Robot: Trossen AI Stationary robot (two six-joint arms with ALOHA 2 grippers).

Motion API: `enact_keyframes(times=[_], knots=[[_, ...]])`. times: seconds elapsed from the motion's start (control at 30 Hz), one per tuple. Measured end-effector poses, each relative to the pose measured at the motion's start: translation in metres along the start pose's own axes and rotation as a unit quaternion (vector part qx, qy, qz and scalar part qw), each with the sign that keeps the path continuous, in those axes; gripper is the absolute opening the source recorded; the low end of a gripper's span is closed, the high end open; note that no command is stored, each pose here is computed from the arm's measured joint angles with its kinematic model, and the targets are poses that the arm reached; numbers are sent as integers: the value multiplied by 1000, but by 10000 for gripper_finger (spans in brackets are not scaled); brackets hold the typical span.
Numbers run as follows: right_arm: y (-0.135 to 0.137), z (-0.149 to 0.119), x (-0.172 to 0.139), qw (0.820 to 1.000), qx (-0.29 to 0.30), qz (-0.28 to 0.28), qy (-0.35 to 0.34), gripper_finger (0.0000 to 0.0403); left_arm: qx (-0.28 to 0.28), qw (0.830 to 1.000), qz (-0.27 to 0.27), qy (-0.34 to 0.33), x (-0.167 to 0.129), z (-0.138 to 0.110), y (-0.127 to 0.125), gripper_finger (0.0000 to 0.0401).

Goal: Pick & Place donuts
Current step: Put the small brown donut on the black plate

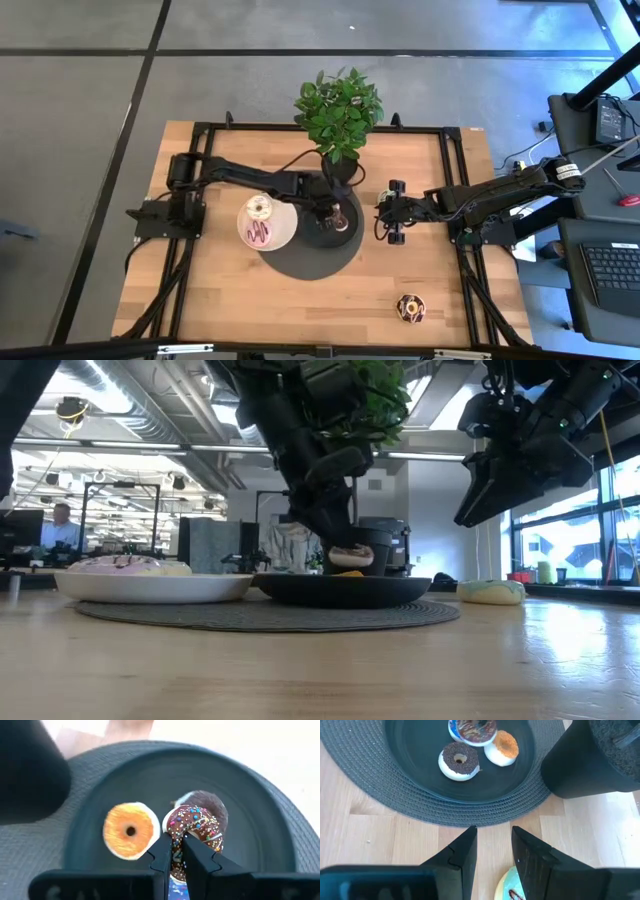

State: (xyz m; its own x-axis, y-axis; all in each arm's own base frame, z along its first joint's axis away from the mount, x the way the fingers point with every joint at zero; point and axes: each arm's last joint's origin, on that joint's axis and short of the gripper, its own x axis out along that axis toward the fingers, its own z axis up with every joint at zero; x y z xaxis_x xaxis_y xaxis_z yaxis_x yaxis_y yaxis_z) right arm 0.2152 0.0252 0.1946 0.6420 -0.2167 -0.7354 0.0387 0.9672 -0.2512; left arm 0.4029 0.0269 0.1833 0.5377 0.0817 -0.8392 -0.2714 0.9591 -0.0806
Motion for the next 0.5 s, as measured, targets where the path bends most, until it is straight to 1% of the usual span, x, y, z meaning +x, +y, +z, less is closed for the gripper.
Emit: enact_keyframes(times=[0.1,0.5], knots=[[0,0,0,1000,-1,0,0,124,6,1000,-2,-7,6,0,-2,33],[0,0,0,1000,1,0,1,124,2,1000,4,-6,6,0,-2,35]])
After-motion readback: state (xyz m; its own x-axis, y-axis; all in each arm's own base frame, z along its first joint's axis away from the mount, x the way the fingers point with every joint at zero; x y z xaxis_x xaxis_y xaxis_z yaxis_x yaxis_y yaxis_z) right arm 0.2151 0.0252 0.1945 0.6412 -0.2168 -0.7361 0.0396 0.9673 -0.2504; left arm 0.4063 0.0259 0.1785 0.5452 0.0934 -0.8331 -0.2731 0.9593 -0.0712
